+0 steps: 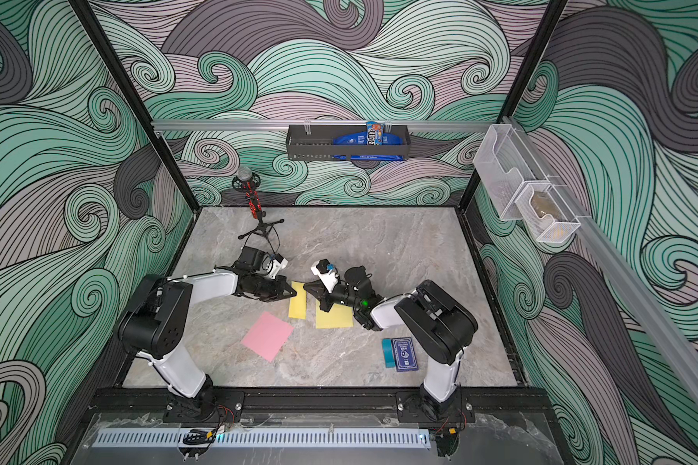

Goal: Fold the square paper along the opposite sides
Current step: Smooth out the paper at the center of the board.

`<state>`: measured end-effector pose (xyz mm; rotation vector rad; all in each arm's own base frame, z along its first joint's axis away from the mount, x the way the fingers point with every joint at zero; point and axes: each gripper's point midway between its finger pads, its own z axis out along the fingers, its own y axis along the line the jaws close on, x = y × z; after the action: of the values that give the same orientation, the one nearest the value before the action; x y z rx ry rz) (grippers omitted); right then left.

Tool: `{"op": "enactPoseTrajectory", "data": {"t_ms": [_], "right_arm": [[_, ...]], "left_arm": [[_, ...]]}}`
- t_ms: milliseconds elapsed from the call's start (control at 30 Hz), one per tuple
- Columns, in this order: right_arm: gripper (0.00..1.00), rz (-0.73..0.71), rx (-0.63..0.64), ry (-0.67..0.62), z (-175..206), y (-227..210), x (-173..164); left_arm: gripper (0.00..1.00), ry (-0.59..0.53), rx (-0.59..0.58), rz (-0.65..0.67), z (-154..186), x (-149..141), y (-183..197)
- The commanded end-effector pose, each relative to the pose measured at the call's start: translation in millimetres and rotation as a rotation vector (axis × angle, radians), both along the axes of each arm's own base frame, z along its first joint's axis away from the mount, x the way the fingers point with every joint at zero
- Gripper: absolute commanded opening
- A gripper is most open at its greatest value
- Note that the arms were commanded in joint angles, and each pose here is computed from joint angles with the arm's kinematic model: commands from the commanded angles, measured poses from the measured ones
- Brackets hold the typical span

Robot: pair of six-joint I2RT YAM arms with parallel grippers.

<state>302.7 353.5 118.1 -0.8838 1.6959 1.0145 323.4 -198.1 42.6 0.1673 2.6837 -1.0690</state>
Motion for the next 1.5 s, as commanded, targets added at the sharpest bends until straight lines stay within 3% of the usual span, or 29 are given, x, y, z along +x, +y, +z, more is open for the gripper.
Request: {"op": "enactPoseTrajectory", "data": {"t_ms": [0, 100, 267, 667, 967, 1300, 1467], "right_arm": [[0.0, 0.026, 0.024, -0.023, 3.1, 7.6, 2.3], [0.0, 0.023, -0.002, -0.022, -4.8, 11.0, 6.4], [0.01, 0.027, -0.072, 0.0, -26.9, 20.2, 4.0], [0.0, -0.04, -0.165, 0.181, -96.5, 33.3, 28.4], [0.0, -0.172, -0.226, 0.302, -131.2, 6.5, 47.3], [0.03, -0.287, -0.199, 0.369, -104.8, -10.7, 75.7], [0.03, -0.218, -0.075, 0.199, -50.8, -6.2, 67.1]], "left_arm": [[0.0, 0.032, 0.07, -0.006, -17.4, -0.3, 6.8], [0.0, 0.098, 0.194, 0.03, -46.2, 1.3, 23.8], [0.0, 0.127, 0.238, 0.047, -58.4, 1.2, 31.2], [0.0, 0.117, 0.244, 0.056, -55.9, 1.1, 33.5], [0.0, 0.114, 0.243, 0.058, -55.0, 1.4, 33.4], [0.0, 0.102, 0.242, 0.057, -51.2, 1.6, 33.6], [0.0, 0.108, 0.247, 0.054, -53.0, 0.3, 34.2]]}}
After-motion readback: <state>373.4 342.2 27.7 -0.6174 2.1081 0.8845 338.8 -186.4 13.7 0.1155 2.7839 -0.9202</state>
